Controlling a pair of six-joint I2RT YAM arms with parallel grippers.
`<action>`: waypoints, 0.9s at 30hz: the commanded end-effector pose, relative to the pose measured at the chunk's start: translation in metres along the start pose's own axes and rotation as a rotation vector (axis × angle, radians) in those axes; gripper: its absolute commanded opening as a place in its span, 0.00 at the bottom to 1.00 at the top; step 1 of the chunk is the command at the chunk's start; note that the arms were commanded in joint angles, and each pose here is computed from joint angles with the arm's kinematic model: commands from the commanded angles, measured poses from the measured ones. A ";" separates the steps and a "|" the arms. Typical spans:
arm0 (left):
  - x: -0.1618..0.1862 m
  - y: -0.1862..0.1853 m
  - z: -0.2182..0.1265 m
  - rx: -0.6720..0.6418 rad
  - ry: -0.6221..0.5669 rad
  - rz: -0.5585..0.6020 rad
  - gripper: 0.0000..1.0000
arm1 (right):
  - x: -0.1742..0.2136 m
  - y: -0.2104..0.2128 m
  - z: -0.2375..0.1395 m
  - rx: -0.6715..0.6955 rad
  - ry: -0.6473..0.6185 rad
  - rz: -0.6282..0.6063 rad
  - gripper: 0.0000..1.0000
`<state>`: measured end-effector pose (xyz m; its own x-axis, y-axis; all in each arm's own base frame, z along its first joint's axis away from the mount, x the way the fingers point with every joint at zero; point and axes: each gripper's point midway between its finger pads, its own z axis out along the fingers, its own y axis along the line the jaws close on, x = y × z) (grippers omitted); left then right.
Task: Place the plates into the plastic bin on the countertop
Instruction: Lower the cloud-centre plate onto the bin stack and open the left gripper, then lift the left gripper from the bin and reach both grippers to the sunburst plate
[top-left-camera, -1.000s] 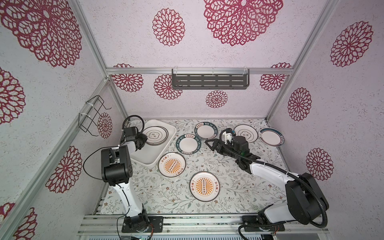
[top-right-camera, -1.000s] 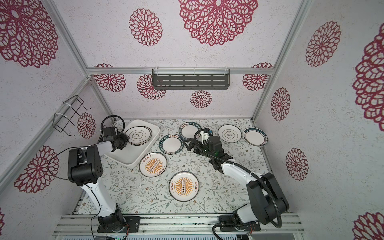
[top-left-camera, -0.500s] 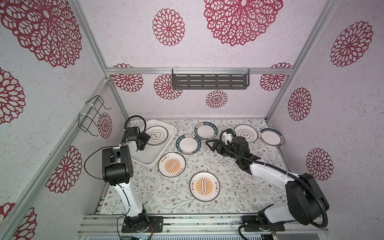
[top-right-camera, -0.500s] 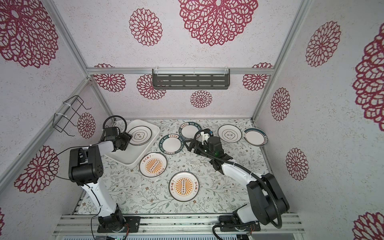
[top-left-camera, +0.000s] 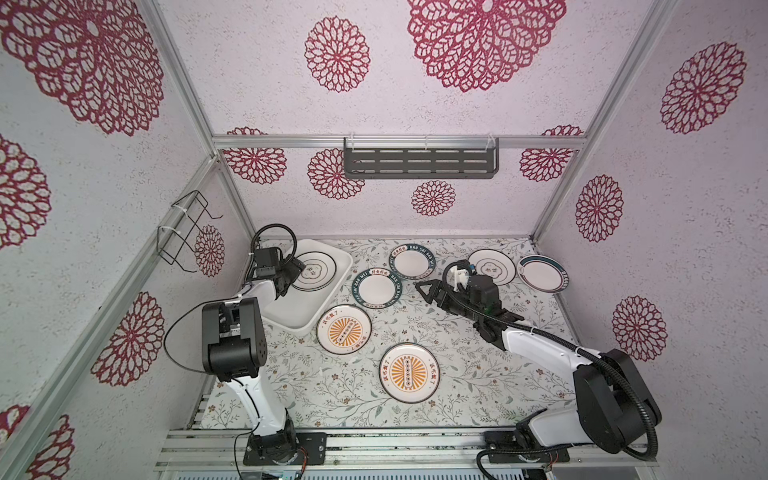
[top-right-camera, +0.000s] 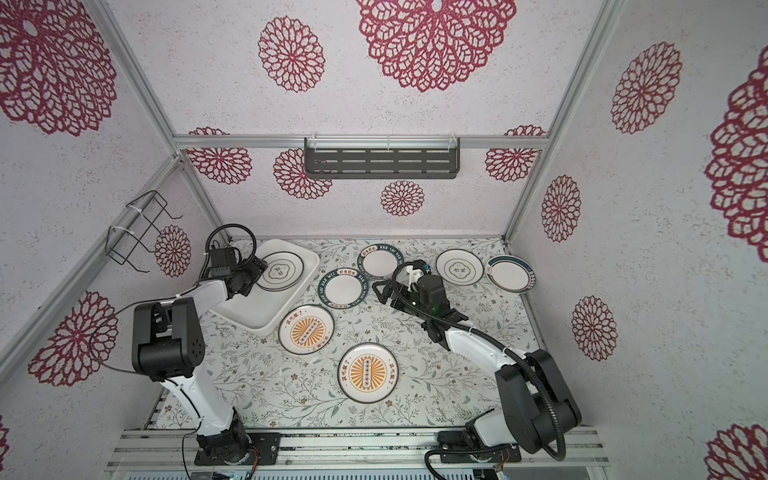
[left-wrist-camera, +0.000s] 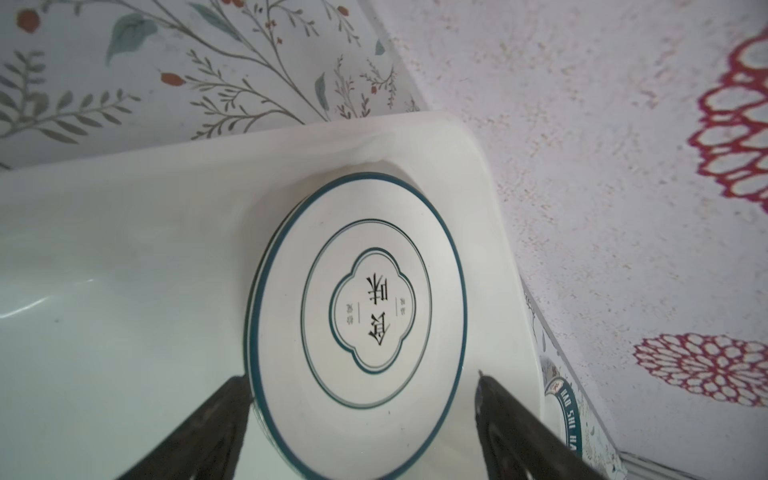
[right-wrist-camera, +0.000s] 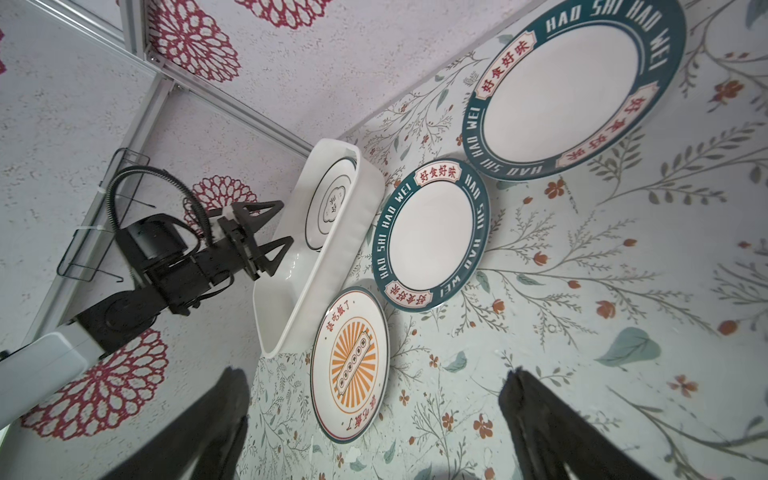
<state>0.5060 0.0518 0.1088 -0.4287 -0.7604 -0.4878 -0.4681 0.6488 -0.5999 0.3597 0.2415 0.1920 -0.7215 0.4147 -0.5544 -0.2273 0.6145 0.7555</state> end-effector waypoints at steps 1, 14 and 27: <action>-0.016 -0.041 -0.039 0.063 -0.129 0.151 0.93 | -0.019 -0.007 -0.015 0.059 -0.084 -0.004 0.99; 0.055 -0.138 -0.122 0.370 -0.118 0.424 0.97 | 0.019 -0.040 -0.031 0.130 0.032 0.047 0.99; 0.208 -0.126 -0.162 0.394 0.267 0.562 0.97 | 0.116 -0.054 -0.072 0.230 0.297 0.071 0.98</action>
<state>0.3774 -0.1743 0.1887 -0.6610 -0.3195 -0.6789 0.1493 0.8307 -0.5363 0.2662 0.2135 0.1259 -0.8644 0.3077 -0.3977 -0.0727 0.7061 0.7044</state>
